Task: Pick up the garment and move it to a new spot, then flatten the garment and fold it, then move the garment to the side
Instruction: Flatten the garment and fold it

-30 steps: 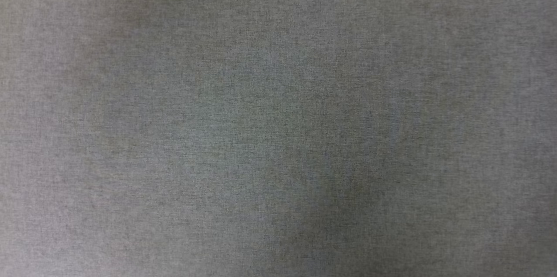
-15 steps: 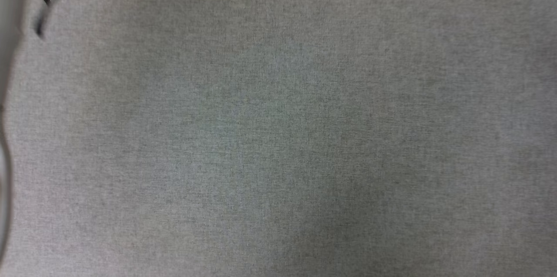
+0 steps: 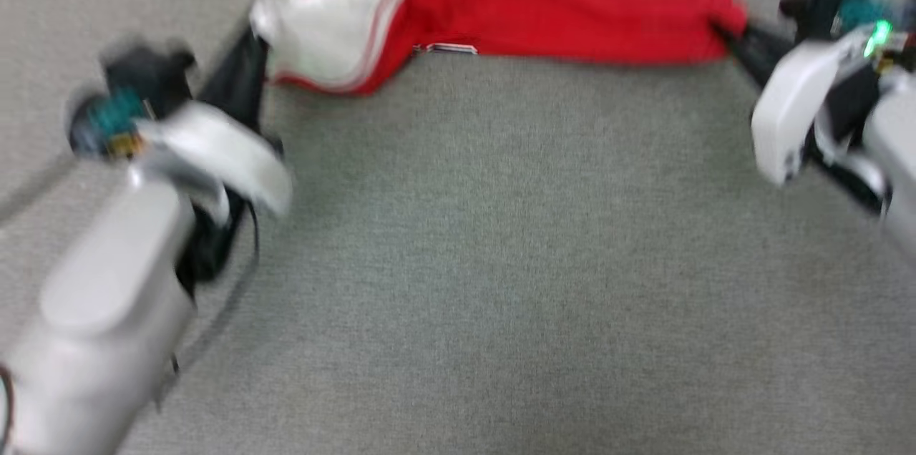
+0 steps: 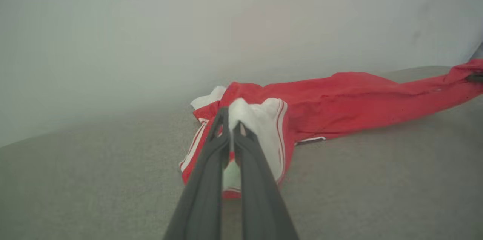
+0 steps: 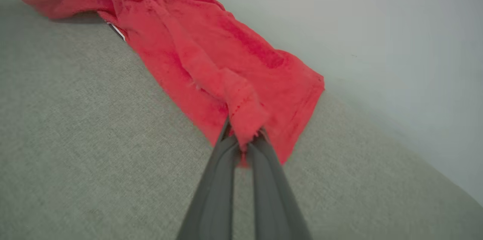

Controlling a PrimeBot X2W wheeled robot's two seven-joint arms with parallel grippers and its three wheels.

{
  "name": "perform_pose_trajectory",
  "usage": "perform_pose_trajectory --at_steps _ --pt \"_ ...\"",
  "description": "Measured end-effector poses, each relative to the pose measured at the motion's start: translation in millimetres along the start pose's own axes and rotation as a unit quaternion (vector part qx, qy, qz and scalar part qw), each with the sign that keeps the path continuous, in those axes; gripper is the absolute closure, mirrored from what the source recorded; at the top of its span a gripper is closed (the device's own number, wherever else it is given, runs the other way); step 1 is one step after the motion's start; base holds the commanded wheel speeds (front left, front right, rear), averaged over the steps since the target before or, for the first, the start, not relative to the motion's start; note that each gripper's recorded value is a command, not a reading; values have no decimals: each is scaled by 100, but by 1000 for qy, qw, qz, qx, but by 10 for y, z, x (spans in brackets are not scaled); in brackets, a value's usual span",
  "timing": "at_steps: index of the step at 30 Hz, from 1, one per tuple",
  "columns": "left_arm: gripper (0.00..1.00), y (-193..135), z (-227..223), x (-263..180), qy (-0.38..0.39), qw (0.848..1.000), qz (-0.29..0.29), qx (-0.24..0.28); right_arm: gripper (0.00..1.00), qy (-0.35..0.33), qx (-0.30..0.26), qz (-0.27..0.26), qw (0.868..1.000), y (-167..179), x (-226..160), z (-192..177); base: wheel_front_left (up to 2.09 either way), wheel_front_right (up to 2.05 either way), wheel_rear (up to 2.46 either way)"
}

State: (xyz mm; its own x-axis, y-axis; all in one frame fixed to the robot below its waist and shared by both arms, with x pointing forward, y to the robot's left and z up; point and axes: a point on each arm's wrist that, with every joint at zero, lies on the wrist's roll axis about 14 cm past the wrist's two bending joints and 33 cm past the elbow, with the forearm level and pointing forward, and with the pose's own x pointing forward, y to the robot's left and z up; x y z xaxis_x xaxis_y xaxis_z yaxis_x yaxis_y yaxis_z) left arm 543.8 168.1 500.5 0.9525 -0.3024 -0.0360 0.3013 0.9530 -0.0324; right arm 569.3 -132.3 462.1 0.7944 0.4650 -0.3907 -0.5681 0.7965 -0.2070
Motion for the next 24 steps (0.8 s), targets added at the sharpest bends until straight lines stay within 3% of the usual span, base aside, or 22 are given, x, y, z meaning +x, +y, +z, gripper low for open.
perform_pose_trajectory --at_steps 10,15,24 --pt "100 -361 -549 -1191 106 993 15 -45 100 59 49 26 997 398 -824 -626 0 0 0" --pt "100 -530 -810 -1778 163 984 28 -72 100 89 80 39 992 673 -1255 -967 0 0 0" --pt "100 -809 -1081 -2521 224 964 57 -130 100 123 110 33 986 873 -1896 -1344 0 0 0"
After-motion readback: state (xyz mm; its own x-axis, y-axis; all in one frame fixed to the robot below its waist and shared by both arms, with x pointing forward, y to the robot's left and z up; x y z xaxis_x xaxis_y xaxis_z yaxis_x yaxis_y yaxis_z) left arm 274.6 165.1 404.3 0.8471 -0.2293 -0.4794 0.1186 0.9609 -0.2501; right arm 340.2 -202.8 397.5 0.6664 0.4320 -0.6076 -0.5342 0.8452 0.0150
